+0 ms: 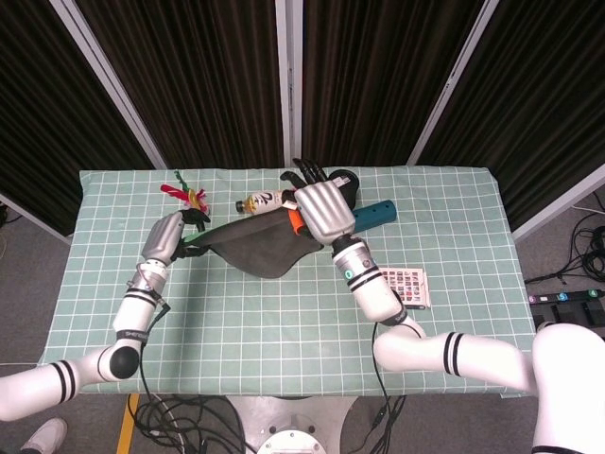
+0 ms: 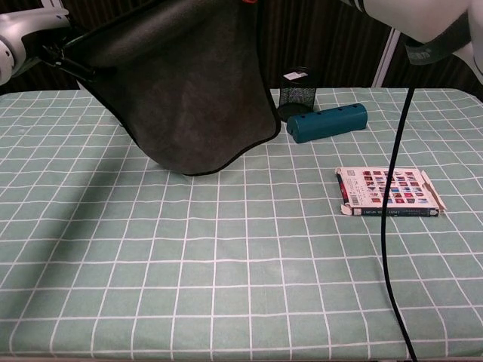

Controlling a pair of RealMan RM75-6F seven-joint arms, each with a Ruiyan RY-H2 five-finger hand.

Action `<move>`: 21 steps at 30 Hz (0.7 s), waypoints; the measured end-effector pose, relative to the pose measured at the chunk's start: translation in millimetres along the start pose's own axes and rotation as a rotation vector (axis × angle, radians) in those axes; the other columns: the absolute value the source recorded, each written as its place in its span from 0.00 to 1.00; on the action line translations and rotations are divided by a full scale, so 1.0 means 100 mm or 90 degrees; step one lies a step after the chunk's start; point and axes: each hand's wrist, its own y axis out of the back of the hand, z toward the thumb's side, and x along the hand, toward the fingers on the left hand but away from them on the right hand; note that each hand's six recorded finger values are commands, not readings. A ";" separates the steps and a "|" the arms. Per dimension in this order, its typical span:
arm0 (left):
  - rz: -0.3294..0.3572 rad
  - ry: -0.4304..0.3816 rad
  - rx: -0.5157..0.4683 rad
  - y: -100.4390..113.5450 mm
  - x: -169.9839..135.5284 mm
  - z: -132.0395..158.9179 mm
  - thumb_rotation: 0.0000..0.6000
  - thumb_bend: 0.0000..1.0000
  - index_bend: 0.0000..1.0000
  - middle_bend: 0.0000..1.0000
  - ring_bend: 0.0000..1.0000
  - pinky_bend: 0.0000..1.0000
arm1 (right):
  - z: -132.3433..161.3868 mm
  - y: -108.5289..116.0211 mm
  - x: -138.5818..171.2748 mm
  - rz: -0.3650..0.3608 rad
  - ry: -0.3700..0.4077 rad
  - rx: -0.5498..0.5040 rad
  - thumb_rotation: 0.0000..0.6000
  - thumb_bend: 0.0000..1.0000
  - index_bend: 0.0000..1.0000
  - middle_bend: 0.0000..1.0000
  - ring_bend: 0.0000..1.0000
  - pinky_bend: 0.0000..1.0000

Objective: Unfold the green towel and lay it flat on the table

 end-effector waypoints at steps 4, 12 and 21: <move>0.047 0.002 0.012 0.16 0.12 0.00 1.00 0.43 0.79 0.46 0.30 0.29 | -0.12 0.08 -0.11 -0.029 -0.003 -0.035 0.95 0.49 0.67 0.22 0.00 0.00; 0.120 -0.004 0.033 0.33 0.26 0.05 1.00 0.43 0.79 0.46 0.30 0.29 | -0.21 0.12 -0.25 -0.066 0.028 -0.090 0.94 0.45 0.67 0.22 0.00 0.00; 0.054 -0.019 0.128 -0.16 0.04 -0.12 1.00 0.42 0.78 0.46 0.30 0.29 | -0.36 -0.49 0.06 0.031 0.087 -0.101 0.94 0.45 0.67 0.23 0.00 0.00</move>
